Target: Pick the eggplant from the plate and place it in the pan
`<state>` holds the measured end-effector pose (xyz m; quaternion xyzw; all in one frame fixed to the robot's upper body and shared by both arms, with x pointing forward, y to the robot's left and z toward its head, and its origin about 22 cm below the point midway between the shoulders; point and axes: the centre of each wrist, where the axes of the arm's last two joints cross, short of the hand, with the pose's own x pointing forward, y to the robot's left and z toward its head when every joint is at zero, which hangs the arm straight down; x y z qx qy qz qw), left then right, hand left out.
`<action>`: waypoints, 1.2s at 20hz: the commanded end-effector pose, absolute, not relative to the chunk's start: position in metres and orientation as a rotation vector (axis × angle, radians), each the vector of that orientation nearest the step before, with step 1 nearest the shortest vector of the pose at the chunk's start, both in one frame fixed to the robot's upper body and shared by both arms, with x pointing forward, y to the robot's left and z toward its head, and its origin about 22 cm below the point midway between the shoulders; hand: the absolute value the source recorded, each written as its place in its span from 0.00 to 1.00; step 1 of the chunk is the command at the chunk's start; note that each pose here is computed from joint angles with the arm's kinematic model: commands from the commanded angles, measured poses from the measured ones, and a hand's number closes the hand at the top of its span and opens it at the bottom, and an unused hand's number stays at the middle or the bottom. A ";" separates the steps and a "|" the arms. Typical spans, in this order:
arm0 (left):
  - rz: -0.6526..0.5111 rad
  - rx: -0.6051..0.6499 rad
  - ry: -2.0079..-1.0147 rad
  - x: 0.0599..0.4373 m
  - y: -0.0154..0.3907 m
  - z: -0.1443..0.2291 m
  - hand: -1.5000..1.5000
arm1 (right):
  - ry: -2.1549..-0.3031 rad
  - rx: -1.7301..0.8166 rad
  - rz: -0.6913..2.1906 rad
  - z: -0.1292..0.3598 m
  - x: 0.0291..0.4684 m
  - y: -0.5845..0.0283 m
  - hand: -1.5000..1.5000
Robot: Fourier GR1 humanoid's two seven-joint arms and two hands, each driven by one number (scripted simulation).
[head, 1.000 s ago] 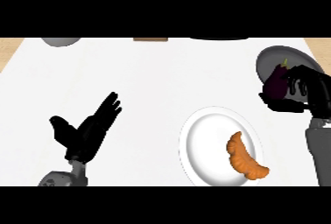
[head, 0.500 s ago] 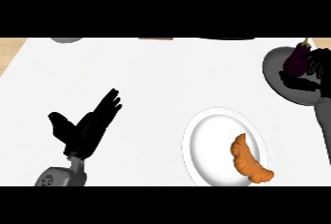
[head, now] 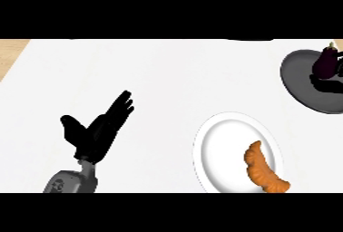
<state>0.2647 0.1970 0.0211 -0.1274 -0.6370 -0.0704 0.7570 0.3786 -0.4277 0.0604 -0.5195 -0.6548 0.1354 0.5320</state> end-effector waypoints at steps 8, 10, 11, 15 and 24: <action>-0.187 -0.295 -1.396 0.275 0.189 0.032 0.50 | -1.439 -1.042 0.355 0.046 0.377 -0.427 0.00; -0.164 -0.274 -1.381 0.267 0.192 0.019 0.50 | -1.544 -0.965 0.255 0.051 0.381 -0.425 0.00; -0.167 -0.287 -1.393 0.268 0.188 0.024 0.50 | -1.593 -0.931 0.205 0.050 0.383 -0.422 0.00; -0.148 -0.272 -1.375 0.268 0.199 0.020 0.50 | -1.681 -0.788 0.021 0.058 0.378 -0.435 0.00; -0.140 -0.263 -1.399 0.271 0.193 0.028 0.50 | -1.629 -0.519 0.011 0.053 0.330 -0.495 0.00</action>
